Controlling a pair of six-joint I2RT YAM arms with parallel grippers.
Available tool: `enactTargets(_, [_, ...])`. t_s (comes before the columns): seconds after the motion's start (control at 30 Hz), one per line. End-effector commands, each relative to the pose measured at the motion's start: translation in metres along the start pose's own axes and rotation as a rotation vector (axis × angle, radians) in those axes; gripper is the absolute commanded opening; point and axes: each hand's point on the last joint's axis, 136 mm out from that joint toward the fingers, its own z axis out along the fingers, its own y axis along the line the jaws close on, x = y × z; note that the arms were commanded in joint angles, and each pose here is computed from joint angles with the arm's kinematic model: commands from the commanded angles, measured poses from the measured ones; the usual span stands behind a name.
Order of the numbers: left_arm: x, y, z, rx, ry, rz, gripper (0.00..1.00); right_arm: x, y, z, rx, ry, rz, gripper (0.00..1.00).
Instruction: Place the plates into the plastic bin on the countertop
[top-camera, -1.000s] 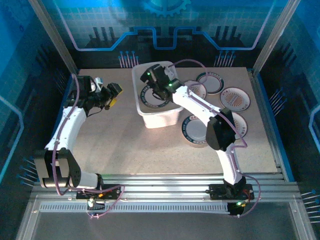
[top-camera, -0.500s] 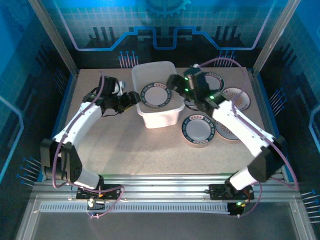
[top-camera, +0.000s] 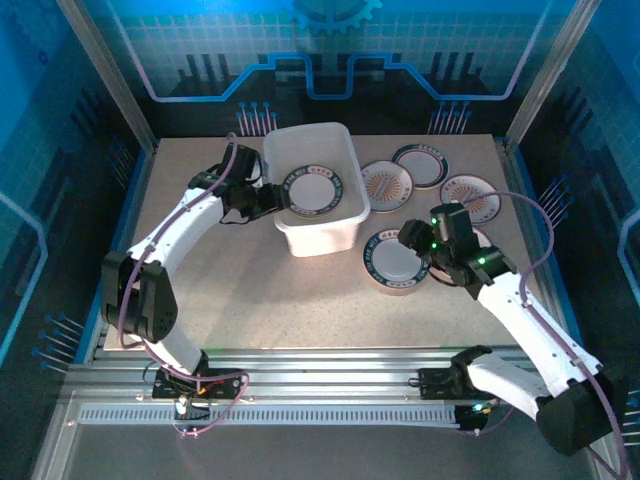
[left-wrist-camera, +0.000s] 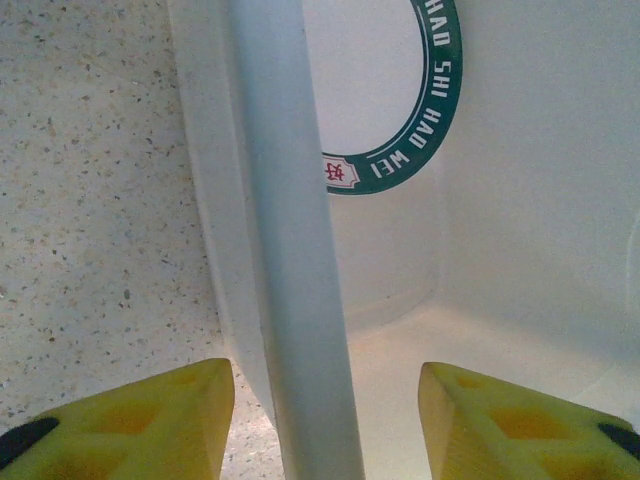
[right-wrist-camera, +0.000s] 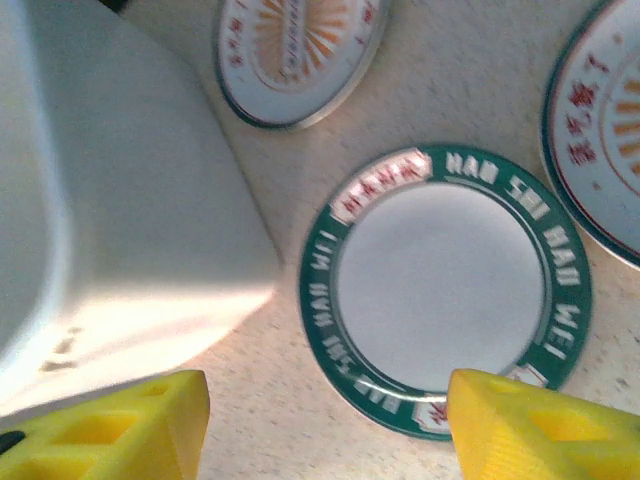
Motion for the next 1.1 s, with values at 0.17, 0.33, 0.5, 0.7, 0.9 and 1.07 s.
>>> enactTargets(0.17, [0.009,0.006,-0.012,-0.032,-0.007,0.007,0.38,0.032,-0.033,0.019,0.032,0.104,0.078,0.65])
enactTargets(0.33, [0.013,0.011,-0.020,-0.052,-0.025,0.009,0.32,0.041,-0.050,0.023,0.074,0.115,0.080,0.64])
enactTargets(0.5, [0.021,0.016,-0.024,-0.060,-0.022,0.010,0.25,0.051,-0.063,0.030,0.089,0.127,0.108,0.62])
enactTargets(0.7, [0.027,0.019,-0.031,-0.068,-0.023,0.021,0.23,0.056,-0.072,0.035,0.108,0.134,0.104,0.62])
enactTargets(0.9, [0.052,0.020,-0.039,-0.029,0.026,0.008,0.20,0.063,-0.083,0.040,0.129,0.151,0.113,0.61])
enactTargets(1.07, [0.075,0.022,-0.051,-0.002,0.066,0.004,0.18,0.067,-0.089,0.047,0.143,0.163,0.131,0.59])
